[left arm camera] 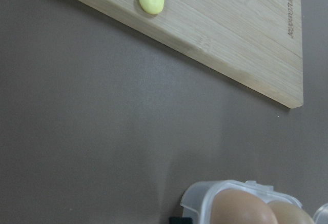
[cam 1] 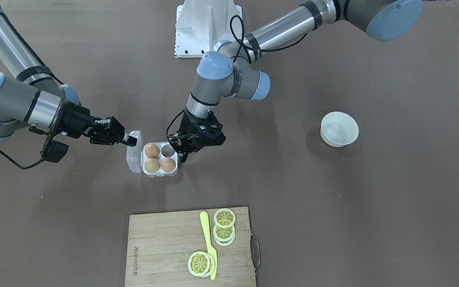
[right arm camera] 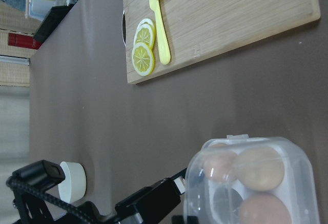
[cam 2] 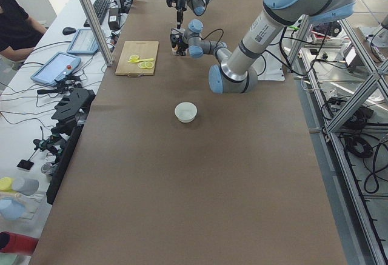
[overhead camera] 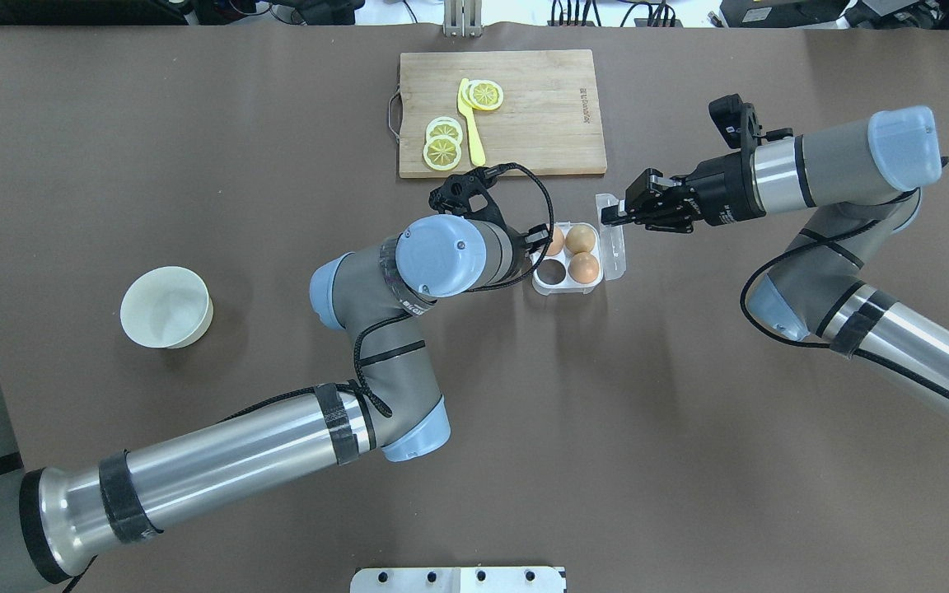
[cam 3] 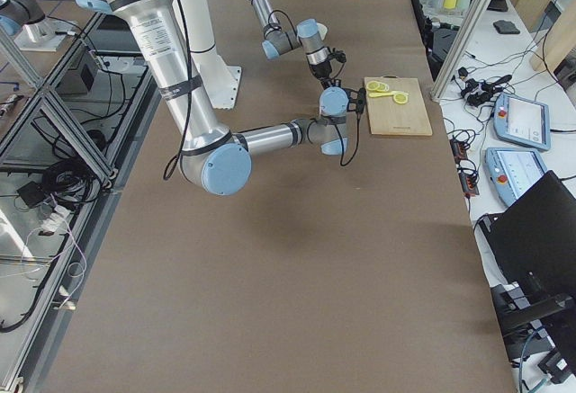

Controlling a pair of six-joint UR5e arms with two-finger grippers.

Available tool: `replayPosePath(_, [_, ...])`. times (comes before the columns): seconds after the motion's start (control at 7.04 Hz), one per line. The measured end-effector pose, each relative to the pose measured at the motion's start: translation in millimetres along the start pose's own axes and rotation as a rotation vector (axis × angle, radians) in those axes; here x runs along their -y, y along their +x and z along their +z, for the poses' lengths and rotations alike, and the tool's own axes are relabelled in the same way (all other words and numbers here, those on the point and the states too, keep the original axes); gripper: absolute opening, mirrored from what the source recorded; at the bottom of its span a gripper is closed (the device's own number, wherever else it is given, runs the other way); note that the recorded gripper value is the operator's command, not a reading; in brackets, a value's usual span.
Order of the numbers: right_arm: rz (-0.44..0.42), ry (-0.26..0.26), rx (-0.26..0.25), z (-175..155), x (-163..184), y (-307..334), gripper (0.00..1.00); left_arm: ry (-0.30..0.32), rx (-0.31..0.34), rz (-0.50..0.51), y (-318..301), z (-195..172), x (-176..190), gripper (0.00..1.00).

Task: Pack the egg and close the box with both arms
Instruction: 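Press the lid down onto the egg box with the right gripper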

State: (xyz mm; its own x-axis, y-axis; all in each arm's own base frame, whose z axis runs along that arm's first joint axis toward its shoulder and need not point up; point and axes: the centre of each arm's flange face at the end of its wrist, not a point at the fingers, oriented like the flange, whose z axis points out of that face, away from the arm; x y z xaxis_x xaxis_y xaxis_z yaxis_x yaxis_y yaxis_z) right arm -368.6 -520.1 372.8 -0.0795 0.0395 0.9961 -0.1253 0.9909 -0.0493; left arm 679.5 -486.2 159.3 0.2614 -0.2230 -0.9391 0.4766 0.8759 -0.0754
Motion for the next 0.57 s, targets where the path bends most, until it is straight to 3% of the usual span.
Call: replayPosePath(0.57, [0.0, -0.001, 0.003, 6.5, -6.1, -8.8, 0.0, -0.001, 0.0, -0.002, 0.1, -0.1, 0.0, 0.0])
